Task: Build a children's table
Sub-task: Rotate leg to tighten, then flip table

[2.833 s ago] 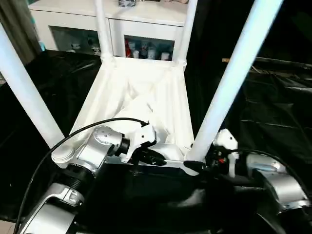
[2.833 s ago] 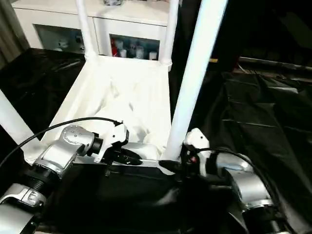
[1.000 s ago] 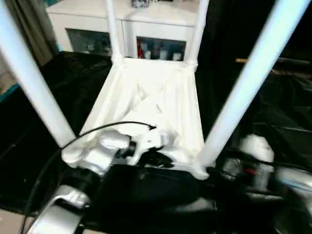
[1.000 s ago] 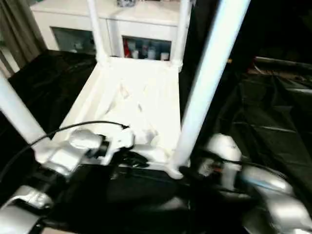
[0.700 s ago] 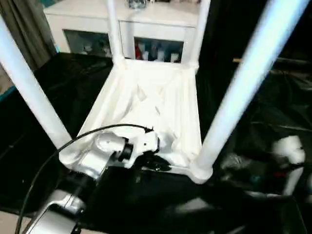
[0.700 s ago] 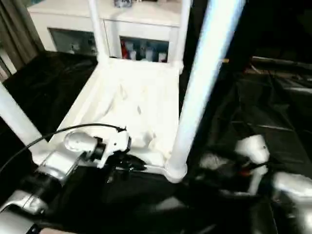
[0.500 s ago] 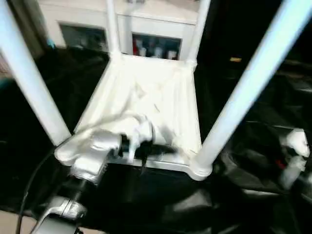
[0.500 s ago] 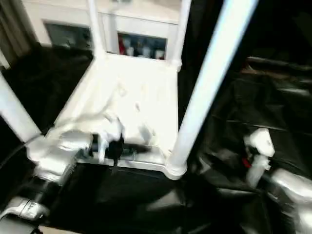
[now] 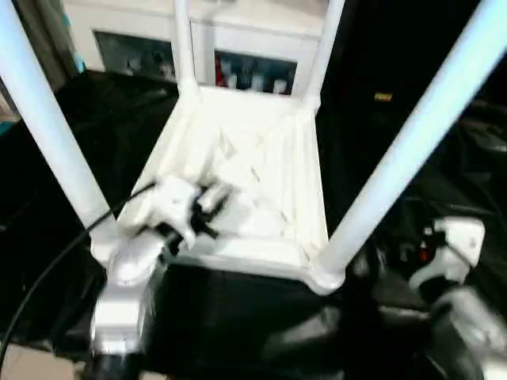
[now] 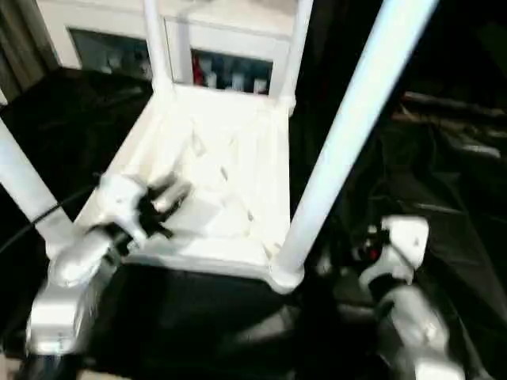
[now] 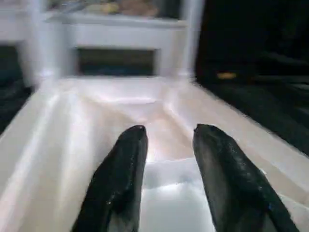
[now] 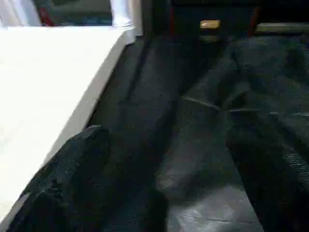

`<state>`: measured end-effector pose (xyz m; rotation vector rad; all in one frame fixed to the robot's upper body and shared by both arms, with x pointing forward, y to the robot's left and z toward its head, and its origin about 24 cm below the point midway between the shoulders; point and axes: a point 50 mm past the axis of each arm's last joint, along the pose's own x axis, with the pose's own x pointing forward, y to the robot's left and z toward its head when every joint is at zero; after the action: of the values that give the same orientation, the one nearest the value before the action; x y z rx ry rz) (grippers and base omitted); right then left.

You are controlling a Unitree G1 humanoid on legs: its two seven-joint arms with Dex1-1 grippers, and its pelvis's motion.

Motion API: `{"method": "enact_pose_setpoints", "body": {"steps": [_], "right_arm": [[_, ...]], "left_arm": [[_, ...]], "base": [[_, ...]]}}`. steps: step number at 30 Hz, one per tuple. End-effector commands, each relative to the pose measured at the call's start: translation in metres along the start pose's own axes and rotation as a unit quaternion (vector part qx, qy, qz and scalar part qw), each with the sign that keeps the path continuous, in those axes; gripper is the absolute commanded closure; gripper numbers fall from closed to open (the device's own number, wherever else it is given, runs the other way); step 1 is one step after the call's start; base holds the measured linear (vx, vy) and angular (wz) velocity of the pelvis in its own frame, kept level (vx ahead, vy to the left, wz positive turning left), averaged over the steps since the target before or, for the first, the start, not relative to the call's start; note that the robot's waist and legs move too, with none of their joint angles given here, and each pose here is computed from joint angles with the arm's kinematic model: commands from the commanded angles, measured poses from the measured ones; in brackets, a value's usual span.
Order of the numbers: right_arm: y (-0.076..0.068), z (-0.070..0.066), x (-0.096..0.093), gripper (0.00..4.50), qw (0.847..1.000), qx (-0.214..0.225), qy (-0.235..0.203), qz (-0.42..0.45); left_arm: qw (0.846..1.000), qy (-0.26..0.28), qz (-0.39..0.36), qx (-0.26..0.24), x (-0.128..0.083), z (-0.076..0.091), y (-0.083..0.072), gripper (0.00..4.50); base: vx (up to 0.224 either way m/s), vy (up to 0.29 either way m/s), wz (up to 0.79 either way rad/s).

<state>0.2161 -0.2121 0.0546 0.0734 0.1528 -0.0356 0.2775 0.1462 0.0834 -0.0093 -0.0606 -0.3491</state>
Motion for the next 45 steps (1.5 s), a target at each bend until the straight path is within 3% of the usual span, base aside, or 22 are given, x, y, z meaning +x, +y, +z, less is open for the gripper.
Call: {"method": "enact_pose_setpoints", "body": {"steps": [1, 7, 19, 25, 31, 35, 38, 42, 45], "right_arm": [[0.003, 0.000, 0.001, 0.00, 1.000, -0.023, 0.001, -0.009], [0.008, -0.005, 0.012, 0.00, 0.998, -0.057, 0.013, 0.005], [0.022, -0.004, 0.021, 0.00, 0.997, -0.058, 0.009, 0.043], [0.021, -0.004, 0.022, 0.00, 0.997, -0.059, 0.010, 0.039], [0.010, -0.009, 0.020, 0.00, 0.997, -0.068, 0.021, 0.000], [0.005, -0.012, 0.017, 0.00, 0.998, -0.058, 0.029, -0.013], [0.009, -0.016, 0.011, 0.00, 0.998, -0.047, 0.035, 0.018], [0.019, -0.019, 0.000, 0.00, 0.996, -0.035, 0.025, 0.077], [0.019, -0.025, -0.009, 0.00, 0.995, -0.019, 0.030, 0.096]], "left_arm": [[0.998, 0.028, 0.048, 0.023, 0.000, -0.012, 0.003, 2.34], [0.996, 0.024, 0.082, 0.031, 0.001, -0.018, 0.002, 2.26], [0.995, 0.027, 0.089, 0.044, 0.001, -0.019, 0.003, 2.26], [0.995, 0.034, 0.082, 0.048, 0.003, -0.021, 0.001, 2.26], [0.996, 0.031, 0.061, 0.056, 0.002, -0.021, 0.000, 2.26], [0.996, 0.035, 0.037, 0.069, -0.004, -0.022, 0.002, 2.26], [0.996, 0.031, 0.013, 0.083, -0.011, -0.021, 0.005, 2.26], [0.998, 0.017, -0.005, 0.059, -0.023, -0.017, 0.009, 2.26], [0.997, 0.006, -0.075, 0.021, -0.047, -0.015, 0.004, 2.26]], "base": [[0.000, 0.000, 0.00], [0.000, 0.000, 0.00], [0.000, 0.000, 0.00], [-0.092, 0.018, -0.01], [-0.142, 0.024, -0.07], [-0.042, -0.051, -0.02], [-0.151, 0.002, 0.33], [-0.041, 0.080, -0.04], [-0.003, 0.199, -0.19]]}}
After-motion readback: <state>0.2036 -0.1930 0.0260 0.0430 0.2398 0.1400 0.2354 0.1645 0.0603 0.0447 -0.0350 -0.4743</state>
